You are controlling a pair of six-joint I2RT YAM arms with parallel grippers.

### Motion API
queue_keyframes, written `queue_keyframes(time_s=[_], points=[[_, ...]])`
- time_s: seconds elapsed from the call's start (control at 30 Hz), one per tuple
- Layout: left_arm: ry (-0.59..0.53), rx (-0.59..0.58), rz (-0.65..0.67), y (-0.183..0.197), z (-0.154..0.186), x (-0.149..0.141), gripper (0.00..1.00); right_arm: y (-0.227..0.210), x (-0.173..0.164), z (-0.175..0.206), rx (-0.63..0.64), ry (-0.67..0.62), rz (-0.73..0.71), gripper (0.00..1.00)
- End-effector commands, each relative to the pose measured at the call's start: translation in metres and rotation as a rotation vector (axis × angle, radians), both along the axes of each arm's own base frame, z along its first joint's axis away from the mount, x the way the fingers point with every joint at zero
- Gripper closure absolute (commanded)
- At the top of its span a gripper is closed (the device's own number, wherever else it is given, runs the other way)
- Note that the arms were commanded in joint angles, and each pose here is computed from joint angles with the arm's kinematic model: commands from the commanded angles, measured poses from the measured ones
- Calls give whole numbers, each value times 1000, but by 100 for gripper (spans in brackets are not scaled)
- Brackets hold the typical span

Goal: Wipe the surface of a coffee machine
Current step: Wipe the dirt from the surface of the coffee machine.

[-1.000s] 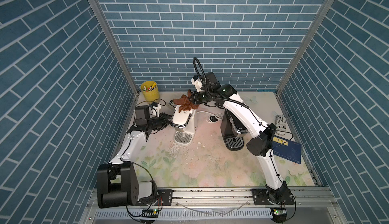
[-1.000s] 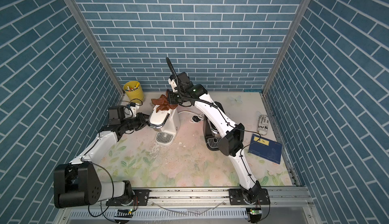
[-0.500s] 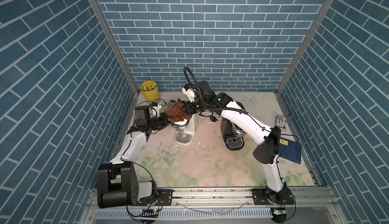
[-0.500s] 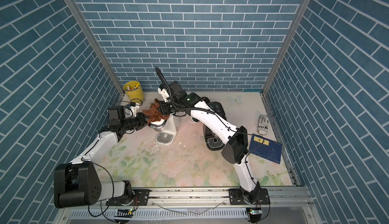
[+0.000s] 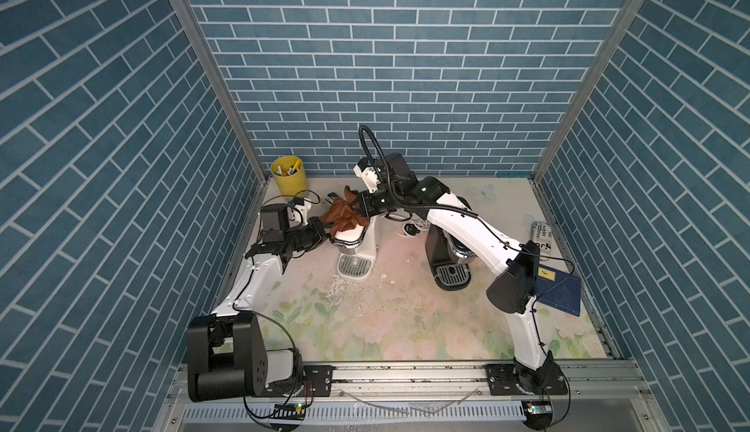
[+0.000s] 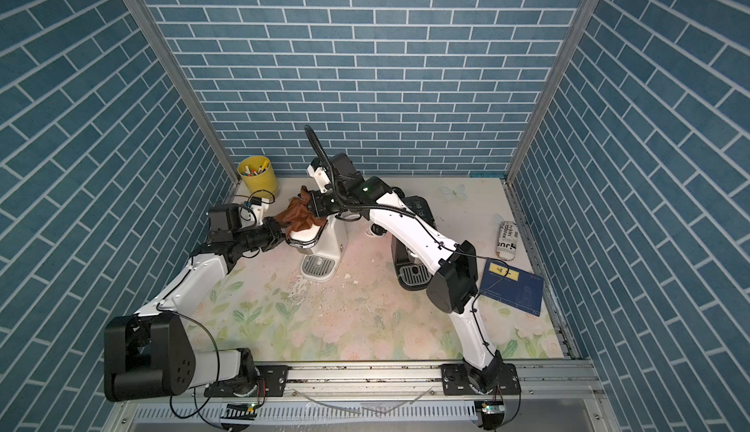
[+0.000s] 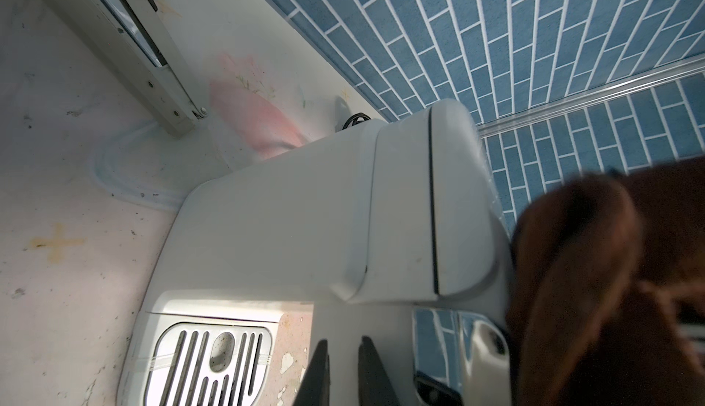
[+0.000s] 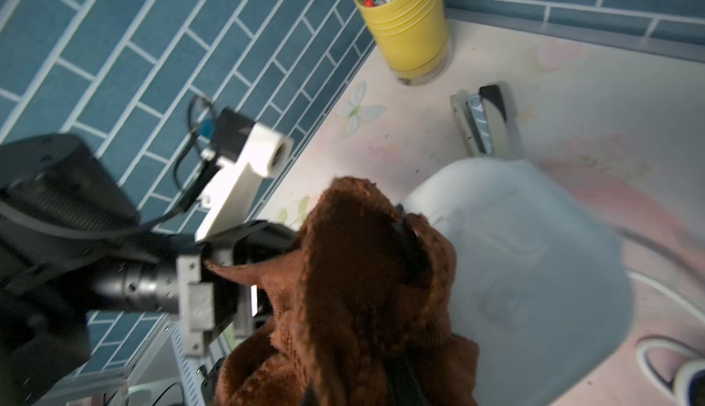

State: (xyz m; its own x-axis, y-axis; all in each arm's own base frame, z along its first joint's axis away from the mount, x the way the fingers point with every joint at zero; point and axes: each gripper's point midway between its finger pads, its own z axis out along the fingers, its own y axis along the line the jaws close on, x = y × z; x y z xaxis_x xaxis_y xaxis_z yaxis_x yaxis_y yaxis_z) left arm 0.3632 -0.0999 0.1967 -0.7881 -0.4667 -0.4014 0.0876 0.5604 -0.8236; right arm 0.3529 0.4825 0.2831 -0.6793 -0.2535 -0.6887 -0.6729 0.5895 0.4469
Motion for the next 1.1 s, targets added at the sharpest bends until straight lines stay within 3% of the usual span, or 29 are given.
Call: queue_keyframes(time_s=[0.0,0.1,0.23,0.53,0.7,1.07], points=[[-21,-20,-51,-11,6,-7,84,-16,35,-60,-159,63,-101,100],[-20,-19,-50,-10,6,-7,84,-5,24,-62,-157,92,-62,100],[-22,-20,-49,-10,7,-7,84,6,-18,-66,-180,117,23,100],[0,-15,14,10,2,-2,86,-31,-81,-76,-164,172,5,100],[3,-13,34,16,1,0,87,-22,-107,-73,-63,264,100,100],[16,-15,35,17,-4,1,87,8,-122,-67,-49,251,208,100]])
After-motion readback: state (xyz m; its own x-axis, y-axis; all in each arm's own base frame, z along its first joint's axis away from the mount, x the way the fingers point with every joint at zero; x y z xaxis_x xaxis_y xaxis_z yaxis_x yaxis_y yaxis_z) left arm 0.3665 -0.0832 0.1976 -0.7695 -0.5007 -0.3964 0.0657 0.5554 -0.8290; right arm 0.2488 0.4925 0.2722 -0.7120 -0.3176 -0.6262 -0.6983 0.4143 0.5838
